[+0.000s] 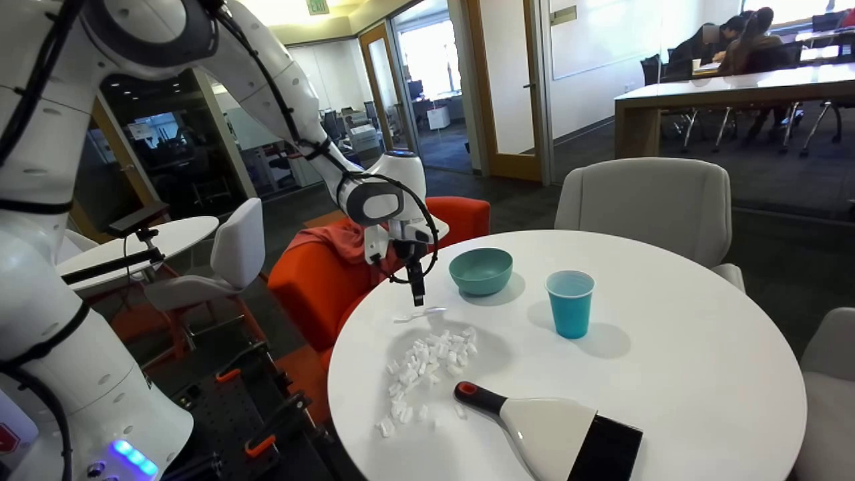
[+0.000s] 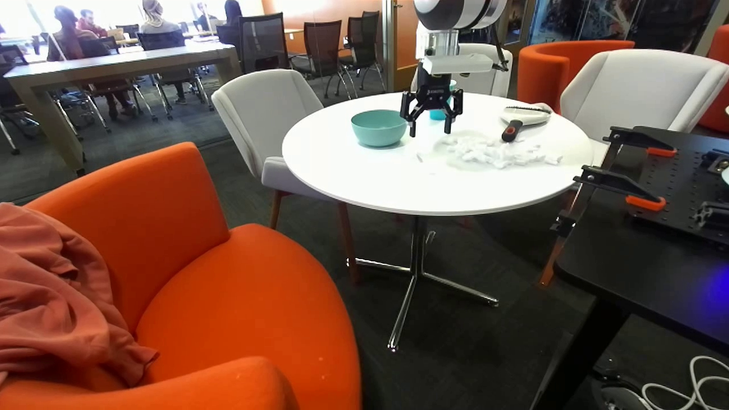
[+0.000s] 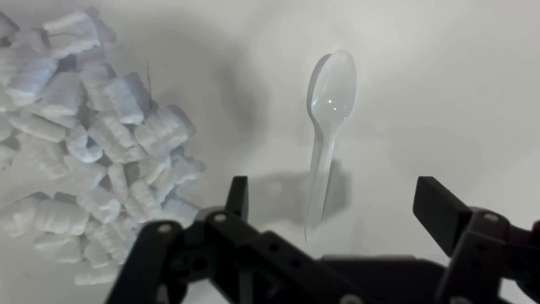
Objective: Move the white object on the table from left to right.
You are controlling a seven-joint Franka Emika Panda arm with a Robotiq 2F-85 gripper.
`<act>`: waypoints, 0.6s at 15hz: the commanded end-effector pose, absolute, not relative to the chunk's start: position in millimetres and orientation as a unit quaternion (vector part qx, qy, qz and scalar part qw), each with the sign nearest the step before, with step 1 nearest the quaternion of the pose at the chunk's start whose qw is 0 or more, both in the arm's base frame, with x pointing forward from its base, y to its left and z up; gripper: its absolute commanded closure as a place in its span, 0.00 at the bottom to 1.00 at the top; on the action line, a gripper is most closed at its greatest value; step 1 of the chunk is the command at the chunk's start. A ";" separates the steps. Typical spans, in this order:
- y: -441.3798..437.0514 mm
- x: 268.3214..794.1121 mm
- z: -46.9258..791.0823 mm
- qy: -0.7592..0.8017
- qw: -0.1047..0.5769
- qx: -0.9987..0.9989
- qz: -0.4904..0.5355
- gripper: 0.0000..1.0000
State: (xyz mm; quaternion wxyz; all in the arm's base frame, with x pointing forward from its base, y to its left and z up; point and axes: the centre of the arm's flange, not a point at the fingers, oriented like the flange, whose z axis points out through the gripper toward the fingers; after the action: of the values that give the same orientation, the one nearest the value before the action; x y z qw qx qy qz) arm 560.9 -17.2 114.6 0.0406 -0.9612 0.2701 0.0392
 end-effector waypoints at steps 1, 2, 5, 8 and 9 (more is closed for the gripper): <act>-12.3 561.2 104.9 0.276 0.034 -0.960 0.023 0.00; -10.6 561.9 101.1 0.276 0.035 -0.960 0.018 0.00; -5.0 562.6 89.3 0.272 0.037 -0.962 0.000 0.00; -2.4 562.5 78.8 0.271 0.033 -0.962 -0.009 0.21; -1.9 562.2 75.9 0.271 0.032 -0.962 -0.010 0.26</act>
State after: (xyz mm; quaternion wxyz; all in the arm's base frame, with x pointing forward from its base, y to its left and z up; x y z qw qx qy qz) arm 559.0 -7.0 83.7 0.0341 -0.9642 0.2628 0.0026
